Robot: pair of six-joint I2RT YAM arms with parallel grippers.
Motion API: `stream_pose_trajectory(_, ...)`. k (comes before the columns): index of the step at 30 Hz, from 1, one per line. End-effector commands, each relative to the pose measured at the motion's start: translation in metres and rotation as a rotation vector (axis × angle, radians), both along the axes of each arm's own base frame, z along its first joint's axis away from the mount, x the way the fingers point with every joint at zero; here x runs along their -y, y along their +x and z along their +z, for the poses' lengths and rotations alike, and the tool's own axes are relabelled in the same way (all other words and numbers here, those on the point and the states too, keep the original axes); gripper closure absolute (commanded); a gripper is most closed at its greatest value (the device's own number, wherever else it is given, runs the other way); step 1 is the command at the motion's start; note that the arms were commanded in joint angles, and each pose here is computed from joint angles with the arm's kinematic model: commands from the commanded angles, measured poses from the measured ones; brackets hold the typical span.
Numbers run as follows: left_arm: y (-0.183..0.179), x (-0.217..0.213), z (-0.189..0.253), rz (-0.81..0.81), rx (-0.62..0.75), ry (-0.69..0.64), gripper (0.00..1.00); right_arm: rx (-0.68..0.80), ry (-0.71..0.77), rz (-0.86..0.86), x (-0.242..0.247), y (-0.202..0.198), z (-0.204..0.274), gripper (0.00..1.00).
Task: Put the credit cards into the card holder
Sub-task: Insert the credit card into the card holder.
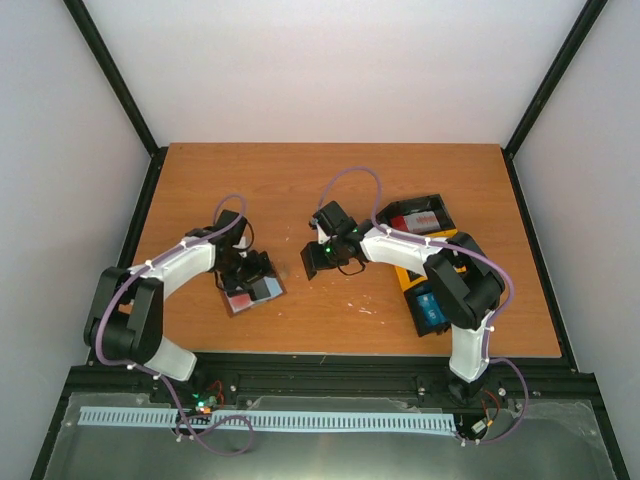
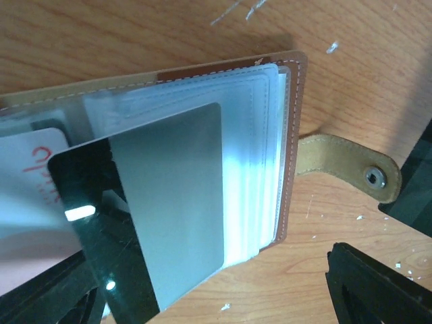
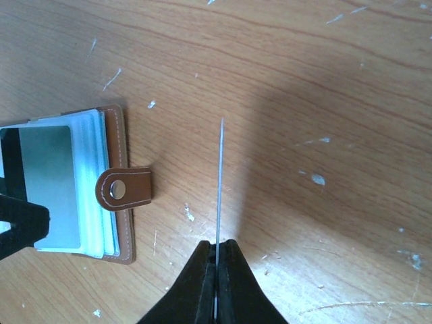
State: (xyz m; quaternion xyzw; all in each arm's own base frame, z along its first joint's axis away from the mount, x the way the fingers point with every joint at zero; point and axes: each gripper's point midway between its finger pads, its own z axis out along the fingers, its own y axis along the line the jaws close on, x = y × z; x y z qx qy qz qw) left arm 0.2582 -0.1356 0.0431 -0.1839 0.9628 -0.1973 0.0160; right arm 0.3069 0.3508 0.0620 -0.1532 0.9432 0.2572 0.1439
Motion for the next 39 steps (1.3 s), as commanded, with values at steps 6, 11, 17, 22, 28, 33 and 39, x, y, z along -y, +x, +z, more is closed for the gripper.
stream_pose_trajectory(6,0.001,-0.013,0.020,0.081,0.038,0.058,0.21,0.030,0.049,0.076,-0.018,-0.008,0.009,0.97)
stream_pose_trajectory(11,-0.006,-0.016,0.013,0.078,0.014,0.070,0.16,0.042,0.040,0.076,-0.020,-0.007,0.012,0.97)
stream_pose_trajectory(17,-0.004,-0.006,0.006,0.053,0.015,0.017,0.27,0.078,0.004,0.103,-0.026,-0.011,0.016,0.97)
stream_pose_trajectory(22,0.003,-0.001,0.002,0.029,0.022,0.003,0.39,0.130,-0.059,0.114,-0.030,-0.012,0.018,0.97)
stream_pose_trajectory(28,0.008,0.006,-0.003,-0.009,0.018,-0.019,0.38,0.242,-0.079,0.144,-0.038,-0.013,0.039,0.97)
stream_pose_trajectory(33,0.010,0.012,-0.003,-0.034,0.028,-0.048,0.35,0.255,-0.062,0.230,-0.057,-0.028,0.039,0.97)
stream_pose_trajectory(39,0.014,0.018,0.005,-0.051,0.061,-0.084,0.35,0.277,-0.033,0.251,-0.066,-0.034,0.047,0.97)
